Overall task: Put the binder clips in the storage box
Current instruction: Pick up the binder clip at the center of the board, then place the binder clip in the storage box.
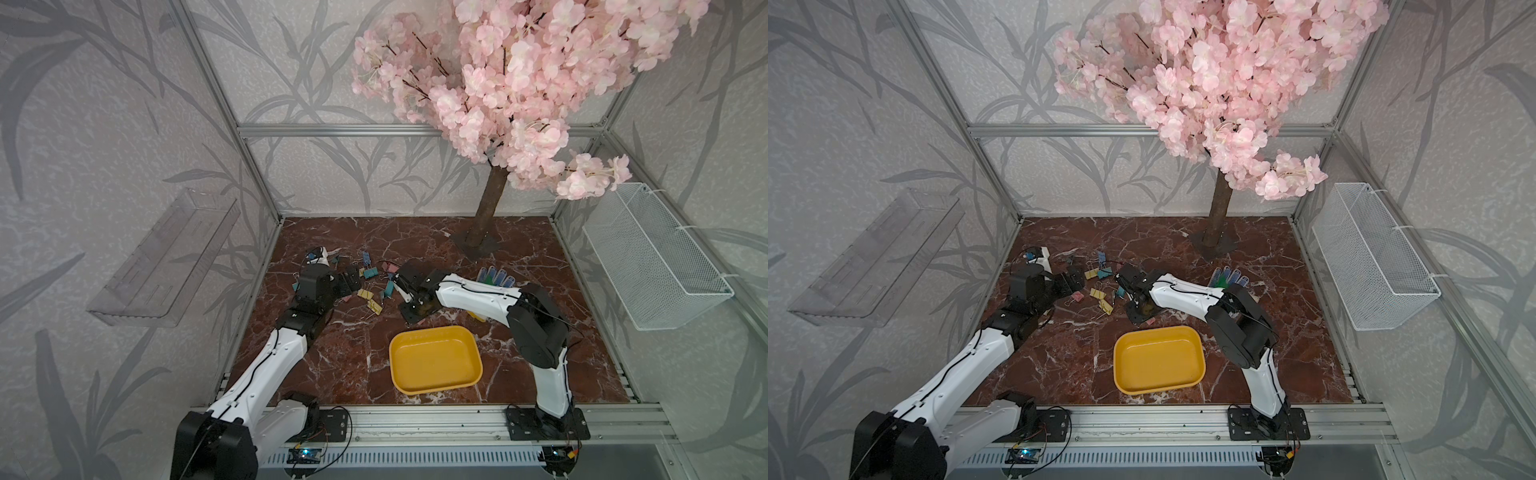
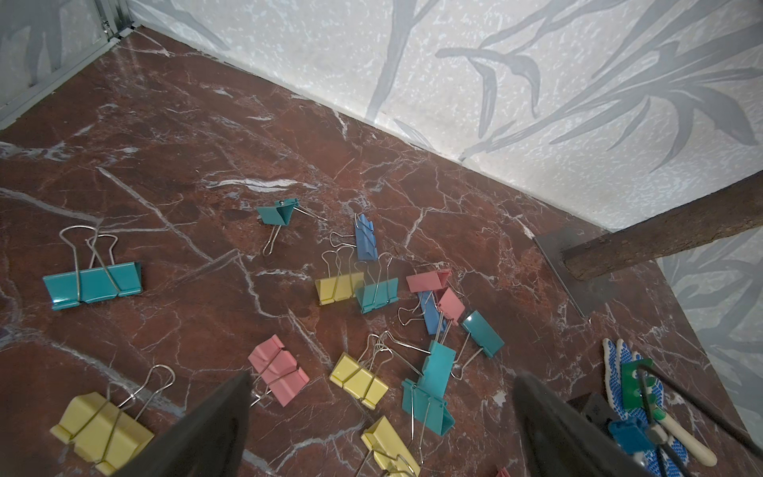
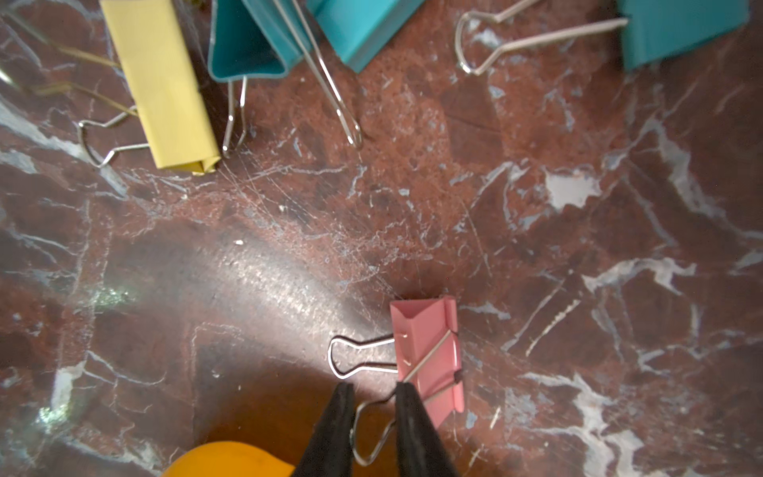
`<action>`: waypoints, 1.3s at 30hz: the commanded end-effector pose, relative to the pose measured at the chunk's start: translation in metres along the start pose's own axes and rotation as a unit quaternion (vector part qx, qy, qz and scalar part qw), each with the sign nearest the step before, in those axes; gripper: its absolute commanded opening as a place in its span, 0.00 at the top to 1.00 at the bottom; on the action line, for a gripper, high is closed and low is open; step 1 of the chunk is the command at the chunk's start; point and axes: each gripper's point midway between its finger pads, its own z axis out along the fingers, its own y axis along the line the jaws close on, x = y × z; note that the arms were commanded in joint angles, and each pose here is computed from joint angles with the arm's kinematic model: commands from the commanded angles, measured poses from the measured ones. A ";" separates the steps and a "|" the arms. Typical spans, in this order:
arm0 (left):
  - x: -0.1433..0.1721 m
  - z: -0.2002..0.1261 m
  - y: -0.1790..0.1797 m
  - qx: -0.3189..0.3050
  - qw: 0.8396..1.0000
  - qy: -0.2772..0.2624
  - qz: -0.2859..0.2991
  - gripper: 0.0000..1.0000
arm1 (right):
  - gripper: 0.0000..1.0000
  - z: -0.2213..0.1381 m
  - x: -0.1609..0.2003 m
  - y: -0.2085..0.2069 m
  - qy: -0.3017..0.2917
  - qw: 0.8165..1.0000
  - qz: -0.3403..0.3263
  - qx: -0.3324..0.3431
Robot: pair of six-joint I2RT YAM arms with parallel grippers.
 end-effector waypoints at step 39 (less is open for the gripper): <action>0.106 0.053 -0.013 -0.003 0.981 0.193 0.001 0.36 | 0.68 -0.049 0.072 0.057 -0.040 0.971 0.044 -0.233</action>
